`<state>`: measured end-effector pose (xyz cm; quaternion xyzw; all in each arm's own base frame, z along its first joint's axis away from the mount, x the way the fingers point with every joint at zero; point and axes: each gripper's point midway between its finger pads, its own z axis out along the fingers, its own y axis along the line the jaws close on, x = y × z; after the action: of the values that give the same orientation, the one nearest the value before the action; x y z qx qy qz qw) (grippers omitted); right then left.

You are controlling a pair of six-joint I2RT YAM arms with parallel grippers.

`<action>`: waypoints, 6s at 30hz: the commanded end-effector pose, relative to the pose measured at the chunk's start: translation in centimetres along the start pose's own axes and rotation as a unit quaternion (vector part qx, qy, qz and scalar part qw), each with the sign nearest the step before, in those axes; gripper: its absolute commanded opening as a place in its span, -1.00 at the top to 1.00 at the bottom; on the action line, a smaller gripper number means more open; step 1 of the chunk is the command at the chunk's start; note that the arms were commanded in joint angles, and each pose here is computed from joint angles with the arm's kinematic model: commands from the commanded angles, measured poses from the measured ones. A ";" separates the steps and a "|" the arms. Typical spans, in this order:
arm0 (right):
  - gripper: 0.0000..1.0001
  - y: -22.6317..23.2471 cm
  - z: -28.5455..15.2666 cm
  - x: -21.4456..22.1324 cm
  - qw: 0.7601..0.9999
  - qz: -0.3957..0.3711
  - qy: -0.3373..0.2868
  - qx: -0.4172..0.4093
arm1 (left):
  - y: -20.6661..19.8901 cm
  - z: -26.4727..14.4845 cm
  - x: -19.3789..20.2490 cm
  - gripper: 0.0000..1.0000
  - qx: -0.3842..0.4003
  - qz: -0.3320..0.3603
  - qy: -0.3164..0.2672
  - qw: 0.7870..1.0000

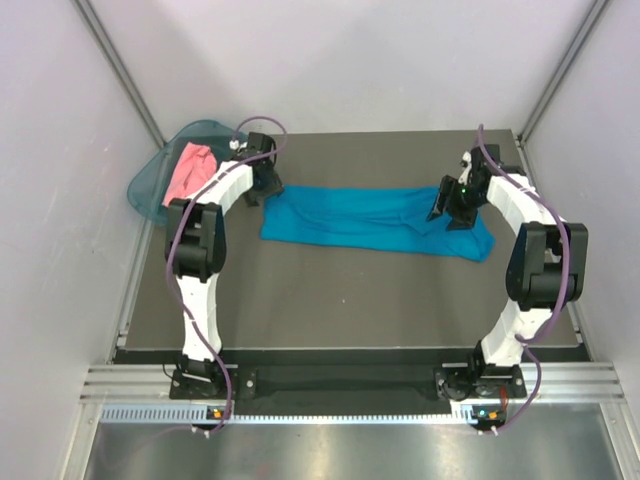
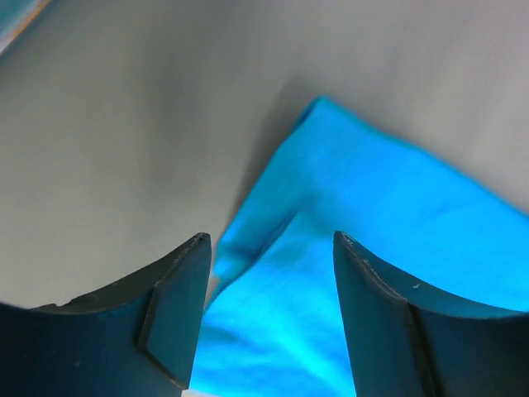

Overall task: Fold and stack the t-shirts
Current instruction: Fold the tshirt

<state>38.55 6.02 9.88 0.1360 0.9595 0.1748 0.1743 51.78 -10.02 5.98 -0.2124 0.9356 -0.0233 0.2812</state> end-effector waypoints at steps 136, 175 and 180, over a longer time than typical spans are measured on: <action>0.04 -10.4 0.4 -0.2 0.994 0.029 -0.068 0.077 | 2.7 -5.6 11.7 0.44 0.115 0.077 0.136 0.981; 0.85 -17.7 -0.9 1.1 0.969 0.092 -0.013 0.230 | 7.5 -10.6 8.2 0.04 0.014 0.091 0.038 0.995; 0.85 -17.3 -0.9 0.3 0.971 0.092 -0.018 0.221 | 7.1 -9.0 9.2 -0.12 0.028 0.078 0.084 0.993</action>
<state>33.21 -8.22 2.67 0.2606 0.9580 -0.0142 0.1192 37.05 -8.15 8.19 -0.1227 0.9657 -0.0398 0.2255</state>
